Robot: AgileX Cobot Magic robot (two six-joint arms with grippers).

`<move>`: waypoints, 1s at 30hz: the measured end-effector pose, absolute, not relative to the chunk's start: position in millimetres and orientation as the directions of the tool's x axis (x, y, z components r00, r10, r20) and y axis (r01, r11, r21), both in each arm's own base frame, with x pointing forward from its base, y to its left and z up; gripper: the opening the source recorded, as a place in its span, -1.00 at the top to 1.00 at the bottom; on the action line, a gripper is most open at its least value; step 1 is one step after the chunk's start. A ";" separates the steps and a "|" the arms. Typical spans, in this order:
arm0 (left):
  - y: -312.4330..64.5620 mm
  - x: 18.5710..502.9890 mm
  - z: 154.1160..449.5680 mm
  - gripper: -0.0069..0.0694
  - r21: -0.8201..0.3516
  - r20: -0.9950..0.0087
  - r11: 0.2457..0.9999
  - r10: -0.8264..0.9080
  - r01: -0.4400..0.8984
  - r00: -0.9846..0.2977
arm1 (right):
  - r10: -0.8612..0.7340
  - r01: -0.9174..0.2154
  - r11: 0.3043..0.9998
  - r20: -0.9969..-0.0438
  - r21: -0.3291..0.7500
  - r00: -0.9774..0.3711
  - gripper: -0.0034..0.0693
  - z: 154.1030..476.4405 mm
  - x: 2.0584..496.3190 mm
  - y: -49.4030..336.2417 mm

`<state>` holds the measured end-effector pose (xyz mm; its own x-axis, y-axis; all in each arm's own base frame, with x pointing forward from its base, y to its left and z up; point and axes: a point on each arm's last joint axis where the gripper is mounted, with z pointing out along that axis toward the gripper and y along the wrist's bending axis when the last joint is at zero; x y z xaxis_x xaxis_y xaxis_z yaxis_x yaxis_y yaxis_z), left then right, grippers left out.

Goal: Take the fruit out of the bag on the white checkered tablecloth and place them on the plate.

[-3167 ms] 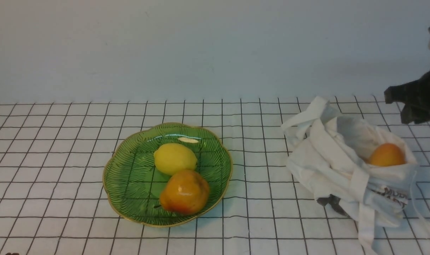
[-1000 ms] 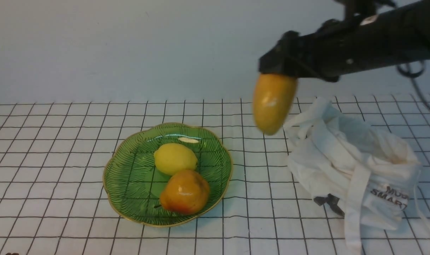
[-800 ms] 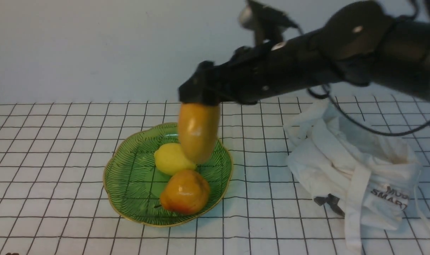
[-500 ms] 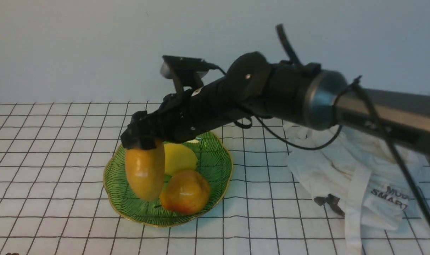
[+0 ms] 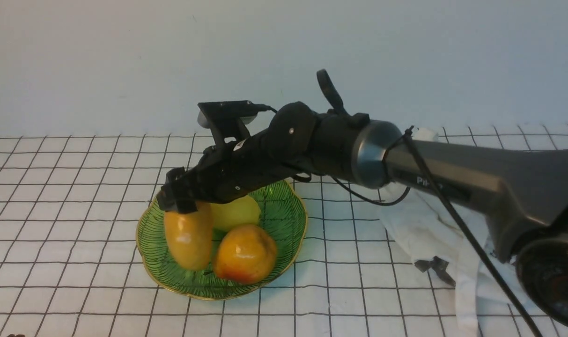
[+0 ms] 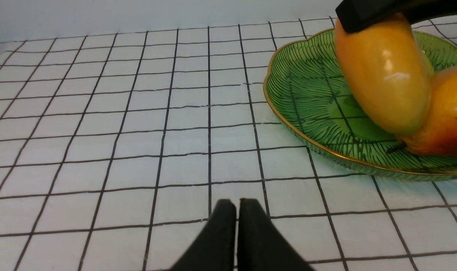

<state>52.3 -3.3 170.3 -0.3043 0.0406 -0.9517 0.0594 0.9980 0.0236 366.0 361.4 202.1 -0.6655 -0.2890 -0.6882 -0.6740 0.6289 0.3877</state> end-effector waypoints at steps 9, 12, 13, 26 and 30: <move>-3.3 52.3 170.3 0.84 0.024 -0.952 0.998 0.041 0.059 -0.304 | -0.338 -0.696 0.631 -0.686 0.343 -0.644 -0.82 199.6 369.4 355.0; -3.3 52.3 170.3 0.84 0.024 -0.952 0.998 0.041 0.059 -0.304 | -0.361 -0.701 0.634 -0.676 0.326 -0.642 -0.82 206.2 375.5 341.5; -3.3 52.3 170.3 0.84 0.024 -0.952 0.998 0.041 0.059 -0.304 | -0.369 -0.703 0.633 -0.672 0.324 -0.642 -0.81 209.3 376.2 337.9; -3.3 52.3 170.3 0.84 0.024 -0.952 0.998 0.041 0.059 -0.304 | -0.291 -0.493 0.855 -0.635 0.164 -0.715 0.27 379.7 353.3 174.1; -3.3 52.3 170.3 0.84 0.024 -0.952 0.998 0.041 0.059 -0.304 | -0.223 -0.352 0.935 -0.696 0.046 -0.682 0.79 438.4 312.9 122.4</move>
